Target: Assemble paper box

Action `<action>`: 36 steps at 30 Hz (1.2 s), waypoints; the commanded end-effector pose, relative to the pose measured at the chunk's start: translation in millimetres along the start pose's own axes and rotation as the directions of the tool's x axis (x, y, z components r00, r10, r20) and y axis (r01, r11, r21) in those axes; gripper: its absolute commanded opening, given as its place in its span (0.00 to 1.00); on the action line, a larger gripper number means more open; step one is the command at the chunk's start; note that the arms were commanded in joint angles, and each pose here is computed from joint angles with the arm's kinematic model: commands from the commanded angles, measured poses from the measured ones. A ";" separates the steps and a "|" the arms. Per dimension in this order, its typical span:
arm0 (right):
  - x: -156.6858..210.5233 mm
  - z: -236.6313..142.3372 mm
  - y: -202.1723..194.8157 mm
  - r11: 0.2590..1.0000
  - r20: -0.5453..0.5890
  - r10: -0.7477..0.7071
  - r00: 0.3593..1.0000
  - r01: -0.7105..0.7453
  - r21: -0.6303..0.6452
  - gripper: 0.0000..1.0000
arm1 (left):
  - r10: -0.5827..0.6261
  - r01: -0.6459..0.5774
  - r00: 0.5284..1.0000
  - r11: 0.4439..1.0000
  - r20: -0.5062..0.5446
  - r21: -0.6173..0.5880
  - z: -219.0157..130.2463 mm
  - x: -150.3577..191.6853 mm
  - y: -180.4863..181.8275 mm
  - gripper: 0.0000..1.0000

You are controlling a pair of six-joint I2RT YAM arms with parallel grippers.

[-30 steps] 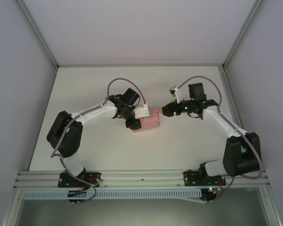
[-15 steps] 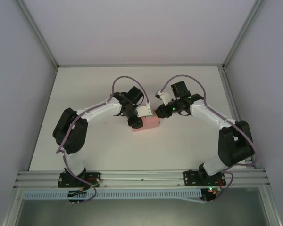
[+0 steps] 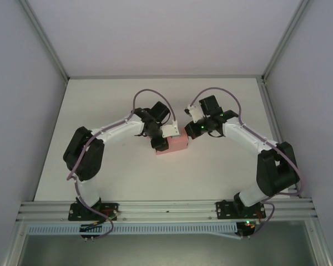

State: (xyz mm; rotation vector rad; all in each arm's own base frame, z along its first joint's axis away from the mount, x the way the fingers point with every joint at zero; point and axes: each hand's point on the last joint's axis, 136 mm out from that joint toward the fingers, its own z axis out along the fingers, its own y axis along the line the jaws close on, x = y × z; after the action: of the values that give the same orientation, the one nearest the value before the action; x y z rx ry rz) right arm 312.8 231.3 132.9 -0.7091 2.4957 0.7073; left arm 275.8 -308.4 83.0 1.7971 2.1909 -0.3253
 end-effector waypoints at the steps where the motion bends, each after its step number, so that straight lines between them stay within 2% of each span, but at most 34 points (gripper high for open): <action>1: 2.6 9.9 22.6 0.975 0.029 0.211 0.977 -0.208 -0.079 0.00 | -0.048 0.046 0.996 0.998 -0.077 -0.034 26.7 16.6 9.5 0.43; 3: 7.8 12.3 30.7 0.984 0.034 0.165 0.986 -0.162 -0.076 0.00 | -0.049 0.046 0.996 0.998 -0.076 -0.036 27.3 16.8 9.7 0.43; 8: 25.6 19.6 9.2 0.989 0.035 0.135 0.990 -0.137 0.054 0.00 | -0.050 0.047 0.997 0.998 -0.066 -0.044 24.6 14.0 11.3 0.45; 12: 49.6 35.6 -1.2 0.997 0.063 0.034 0.997 -0.038 0.068 0.00 | -0.062 0.059 0.997 0.996 -0.053 -0.069 23.1 10.1 16.5 0.46; 17: 66.0 46.1 -14.0 0.994 0.070 -0.002 0.998 -0.005 0.111 0.00 | -0.064 0.062 0.998 0.995 -0.027 -0.080 17.4 2.6 18.2 0.48; 22: 71.5 47.0 -17.7 0.991 0.096 -0.016 0.995 0.003 0.133 0.00 | -0.064 0.066 0.998 0.992 0.024 -0.107 2.3 -10.5 20.8 0.62; 23: 71.0 45.9 -17.4 0.991 0.103 -0.017 0.994 0.003 0.134 0.00 | -0.064 0.068 0.997 0.991 0.040 -0.115 -2.1 -13.9 22.2 0.71; 25: 68.1 41.8 -16.3 0.990 0.123 -0.022 0.992 0.005 0.141 0.00 | -0.062 0.071 0.996 0.989 0.071 -0.130 -12.1 -21.5 22.6 0.76; 29: 66.4 35.3 -16.4 0.985 0.141 -0.031 0.990 0.007 0.171 0.00 | -0.064 0.085 0.989 0.984 0.135 -0.157 -36.4 -37.5 20.2 1.00; 33: 63.8 31.0 -15.3 0.981 0.162 -0.049 0.986 0.017 0.195 0.00 | -0.073 0.115 0.980 0.968 0.187 -0.225 -63.9 -45.0 16.4 1.00; 36: 62.6 29.9 -15.7 0.977 0.169 -0.052 0.984 0.015 0.212 0.00 | -0.127 0.201 0.961 0.931 0.246 -0.304 -84.8 -44.6 23.5 1.00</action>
State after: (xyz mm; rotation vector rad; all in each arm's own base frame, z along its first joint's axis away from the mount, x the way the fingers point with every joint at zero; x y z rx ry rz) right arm 313.5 233.6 124.3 -0.5612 2.1299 0.5340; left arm 293.8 -323.2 148.6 1.5058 2.1076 -0.2203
